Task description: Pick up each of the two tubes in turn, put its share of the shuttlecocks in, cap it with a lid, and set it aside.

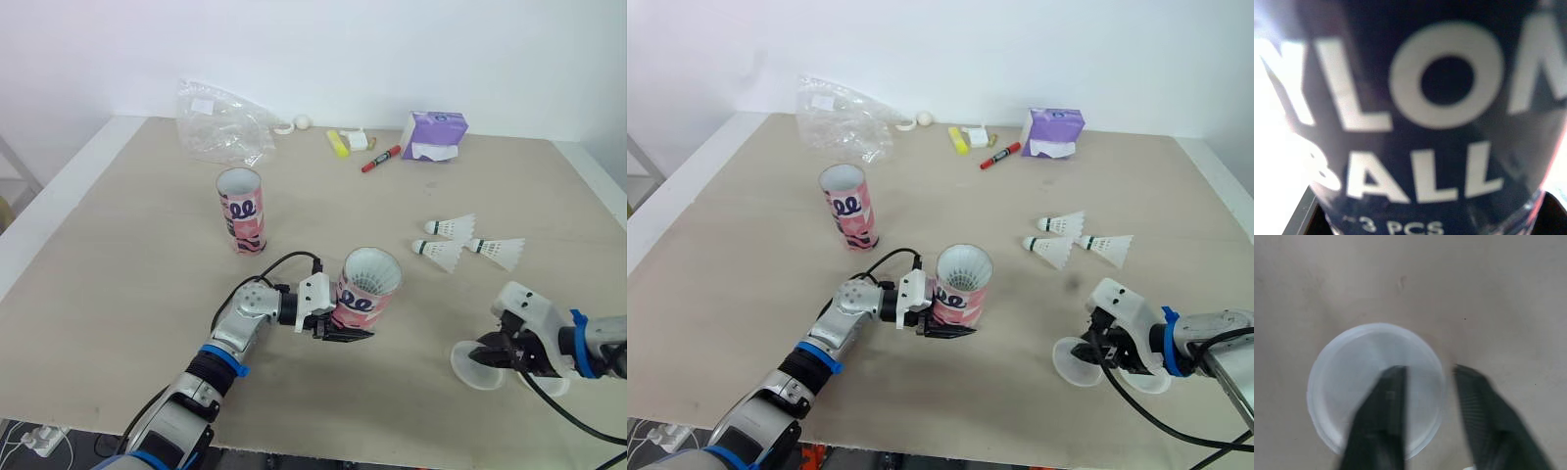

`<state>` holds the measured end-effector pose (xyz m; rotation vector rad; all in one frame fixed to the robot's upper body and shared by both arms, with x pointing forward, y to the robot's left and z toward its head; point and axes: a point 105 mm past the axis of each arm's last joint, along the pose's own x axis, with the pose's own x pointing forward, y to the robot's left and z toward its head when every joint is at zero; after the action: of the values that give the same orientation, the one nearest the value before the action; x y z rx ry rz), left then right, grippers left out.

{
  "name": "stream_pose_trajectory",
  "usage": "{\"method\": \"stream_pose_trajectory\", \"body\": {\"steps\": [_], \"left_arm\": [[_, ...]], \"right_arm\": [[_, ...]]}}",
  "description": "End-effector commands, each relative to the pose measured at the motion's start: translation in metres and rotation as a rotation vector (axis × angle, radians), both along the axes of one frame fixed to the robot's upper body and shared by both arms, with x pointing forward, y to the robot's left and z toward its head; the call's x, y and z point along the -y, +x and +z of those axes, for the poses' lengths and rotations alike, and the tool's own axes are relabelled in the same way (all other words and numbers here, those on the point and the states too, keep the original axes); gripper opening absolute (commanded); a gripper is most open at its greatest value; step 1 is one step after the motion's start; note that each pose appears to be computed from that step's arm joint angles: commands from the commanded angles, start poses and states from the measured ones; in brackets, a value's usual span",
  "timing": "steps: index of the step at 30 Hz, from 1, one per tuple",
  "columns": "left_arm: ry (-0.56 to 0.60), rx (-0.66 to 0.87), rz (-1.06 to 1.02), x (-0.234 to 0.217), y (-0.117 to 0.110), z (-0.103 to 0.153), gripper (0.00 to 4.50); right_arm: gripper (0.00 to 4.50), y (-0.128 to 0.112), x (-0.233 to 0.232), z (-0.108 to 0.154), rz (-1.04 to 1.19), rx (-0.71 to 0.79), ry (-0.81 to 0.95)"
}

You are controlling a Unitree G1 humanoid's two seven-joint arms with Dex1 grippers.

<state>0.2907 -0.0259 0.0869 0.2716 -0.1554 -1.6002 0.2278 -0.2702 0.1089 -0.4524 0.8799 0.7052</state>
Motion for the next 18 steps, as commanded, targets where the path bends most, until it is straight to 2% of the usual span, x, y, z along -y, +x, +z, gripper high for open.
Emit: {"method": "stream_pose_trajectory", "body": {"steps": [1,5,9,15,18], "left_arm": [[0.031,-0.021,-0.017,0.002,-0.004,-0.008,2.86],[0.034,-0.026,-0.011,0.002,-0.004,-0.01,2.86],[0.035,-0.034,-0.003,0.001,-0.003,-0.011,2.86],[0.033,-0.074,0.018,0.001,-0.001,-0.014,2.86],[0.038,-0.09,0.019,0.001,-0.002,-0.015,2.86]], "right_arm": [[0.03,-0.003,-0.004,0.0,0.031,0.008,-0.012],[0.03,0.001,-0.007,0.005,0.079,0.065,-0.019],[0.03,0.005,-0.018,0.021,0.157,0.131,0.019],[0.03,0.023,-0.051,0.11,0.368,0.375,0.052],[0.03,0.026,-0.07,0.145,0.46,0.468,0.066]]}}
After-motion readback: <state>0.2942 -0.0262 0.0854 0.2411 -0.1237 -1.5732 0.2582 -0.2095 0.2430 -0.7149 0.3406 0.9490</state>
